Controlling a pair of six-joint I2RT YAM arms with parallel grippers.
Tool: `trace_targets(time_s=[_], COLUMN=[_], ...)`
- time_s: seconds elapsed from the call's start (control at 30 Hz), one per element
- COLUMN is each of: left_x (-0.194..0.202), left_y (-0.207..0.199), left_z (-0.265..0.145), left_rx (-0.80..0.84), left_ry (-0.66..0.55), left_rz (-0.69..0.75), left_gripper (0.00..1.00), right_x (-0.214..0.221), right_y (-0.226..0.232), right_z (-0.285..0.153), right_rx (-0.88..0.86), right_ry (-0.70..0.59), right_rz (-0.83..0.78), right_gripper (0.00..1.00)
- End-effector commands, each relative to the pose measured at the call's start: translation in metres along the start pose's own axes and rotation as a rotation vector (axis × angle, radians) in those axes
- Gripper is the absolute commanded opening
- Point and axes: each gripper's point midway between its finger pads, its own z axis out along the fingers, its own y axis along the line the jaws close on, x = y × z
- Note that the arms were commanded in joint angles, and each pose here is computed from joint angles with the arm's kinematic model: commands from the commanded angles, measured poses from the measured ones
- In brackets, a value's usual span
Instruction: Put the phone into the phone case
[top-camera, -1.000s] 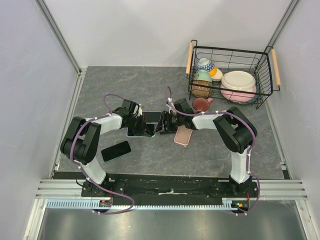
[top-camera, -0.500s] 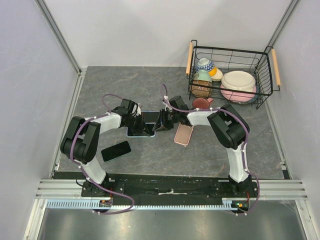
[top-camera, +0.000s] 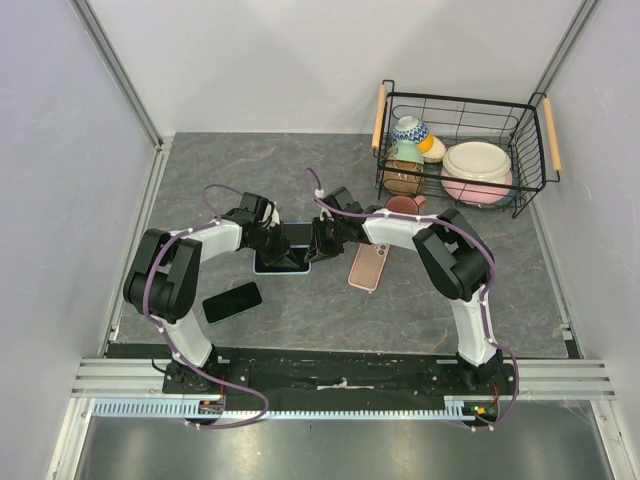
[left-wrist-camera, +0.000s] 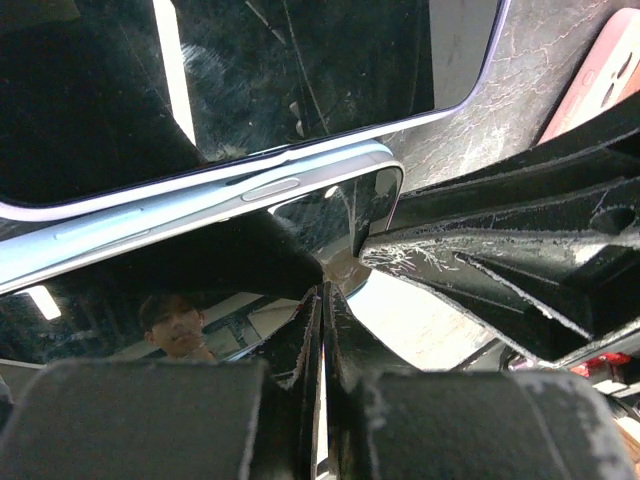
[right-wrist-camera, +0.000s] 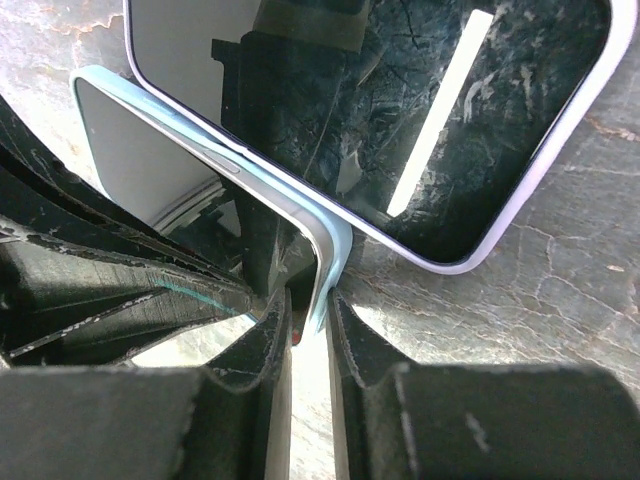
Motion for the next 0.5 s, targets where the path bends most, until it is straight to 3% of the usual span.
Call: trace_targets(time_s=[0.0, 0.17, 0.47], left_x=[-0.007, -0.011, -0.022], left_y=[0.036, 0.031, 0.01], left_z=[0.009, 0.002, -0.022], left_rx=[-0.159, -0.15, -0.095], left_ry=[-0.04, -0.058, -0.16], left_rz=[-0.014, 0.001, 0.047], left_gripper=[0.07, 0.08, 0.13], right_x=[0.064, 0.081, 0.106], right_y=[-0.11, -0.095, -0.032], right_z=[0.023, 0.026, 0.003], right_rx=[0.45, 0.376, 0.089], right_ry=[0.125, 0.19, 0.209], right_rz=[-0.09, -0.095, -0.039], right_gripper=[0.18, 0.09, 0.05])
